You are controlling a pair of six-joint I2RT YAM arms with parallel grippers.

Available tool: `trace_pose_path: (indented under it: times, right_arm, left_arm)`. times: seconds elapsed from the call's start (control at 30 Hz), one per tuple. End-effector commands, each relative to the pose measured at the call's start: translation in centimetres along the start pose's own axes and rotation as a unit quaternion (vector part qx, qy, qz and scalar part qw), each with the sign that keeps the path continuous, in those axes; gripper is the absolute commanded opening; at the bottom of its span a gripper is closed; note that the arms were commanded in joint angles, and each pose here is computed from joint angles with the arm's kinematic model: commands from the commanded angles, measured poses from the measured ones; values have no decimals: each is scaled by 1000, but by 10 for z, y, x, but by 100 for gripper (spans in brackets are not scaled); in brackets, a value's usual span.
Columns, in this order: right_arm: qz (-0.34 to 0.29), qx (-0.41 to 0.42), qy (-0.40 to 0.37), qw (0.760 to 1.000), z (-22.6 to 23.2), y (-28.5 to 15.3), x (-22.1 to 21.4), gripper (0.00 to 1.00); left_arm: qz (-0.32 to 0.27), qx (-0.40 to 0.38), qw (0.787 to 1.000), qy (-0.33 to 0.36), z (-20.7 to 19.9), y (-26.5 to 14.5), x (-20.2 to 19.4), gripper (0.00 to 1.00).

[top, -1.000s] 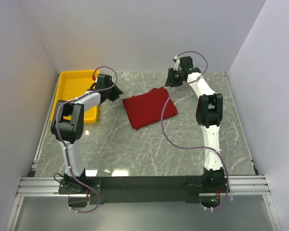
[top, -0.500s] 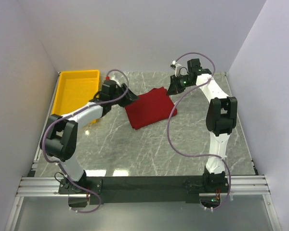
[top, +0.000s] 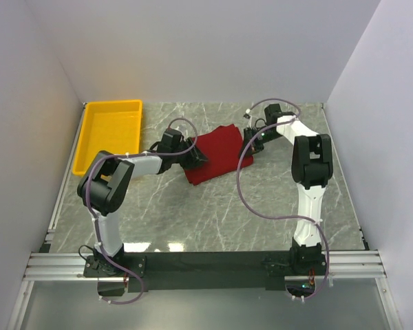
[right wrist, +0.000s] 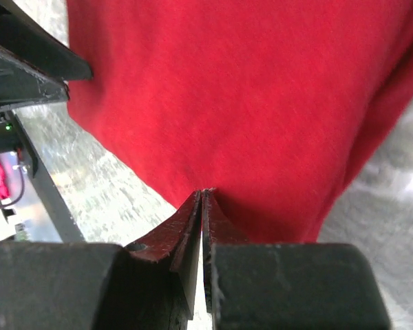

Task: Fold and stack the t-shirts
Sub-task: Neatly place the folded tshirt to the corner

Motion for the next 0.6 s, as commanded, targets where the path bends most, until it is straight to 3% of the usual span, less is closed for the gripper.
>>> trace_pose_path:
  times: [0.0,0.3,0.57]
  right_arm:
    - [11,-13,47,999,-15,-1,-14,10]
    - [22,-36,103,994,-37,2,-28,7]
    - [17,-40,100,994,-31,-5,-23,9]
  left_arm:
    - [0,-26,1000,4,-6,2,0,45]
    - [16,2,1000,-6,18,-6,-23,45]
    - [-3,15,1000,20,14,-8,-11,47]
Point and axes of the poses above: each gripper's point midway between its finger pads, its own y axis out along the fingers, its own z axis along the line the jaws close on, x = y × z, the point moved 6 cm from there along -y, back along the fingers, and after that the axes turned 8 degrees about y, right-handed, at the moved point
